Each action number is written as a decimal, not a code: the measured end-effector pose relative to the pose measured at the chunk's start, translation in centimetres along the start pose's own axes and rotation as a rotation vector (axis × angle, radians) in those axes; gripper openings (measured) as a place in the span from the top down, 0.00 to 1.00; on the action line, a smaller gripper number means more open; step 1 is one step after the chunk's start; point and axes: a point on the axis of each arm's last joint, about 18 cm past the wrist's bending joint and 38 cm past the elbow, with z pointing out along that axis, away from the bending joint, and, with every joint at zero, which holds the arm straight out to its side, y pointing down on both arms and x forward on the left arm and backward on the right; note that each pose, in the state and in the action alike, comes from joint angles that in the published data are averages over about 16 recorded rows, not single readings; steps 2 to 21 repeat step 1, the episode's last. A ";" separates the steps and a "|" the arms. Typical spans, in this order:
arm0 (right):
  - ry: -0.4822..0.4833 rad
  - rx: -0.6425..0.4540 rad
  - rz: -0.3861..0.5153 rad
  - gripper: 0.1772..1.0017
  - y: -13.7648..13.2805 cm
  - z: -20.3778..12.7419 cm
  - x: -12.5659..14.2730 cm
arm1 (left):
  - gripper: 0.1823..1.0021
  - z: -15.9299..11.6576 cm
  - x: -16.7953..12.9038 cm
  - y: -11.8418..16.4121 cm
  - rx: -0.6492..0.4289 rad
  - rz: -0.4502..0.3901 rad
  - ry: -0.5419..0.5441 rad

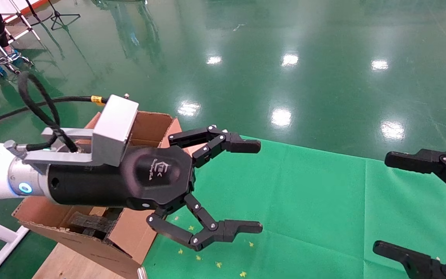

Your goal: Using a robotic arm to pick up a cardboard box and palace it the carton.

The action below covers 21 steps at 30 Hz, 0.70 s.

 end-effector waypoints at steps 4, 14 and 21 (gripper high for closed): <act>0.000 0.000 0.000 0.00 0.0 0.0 0.0 | 0.00 0.0 0.0 0.0 0.000 0.000 0.000; 0.000 0.000 0.000 0.00 0.0 0.0 0.0 | 0.00 0.0 0.0 0.0 0.000 0.000 0.000; 0.000 0.000 0.000 0.00 0.0 0.0 0.0 | 0.00 0.0 0.0 0.0 0.000 0.000 0.000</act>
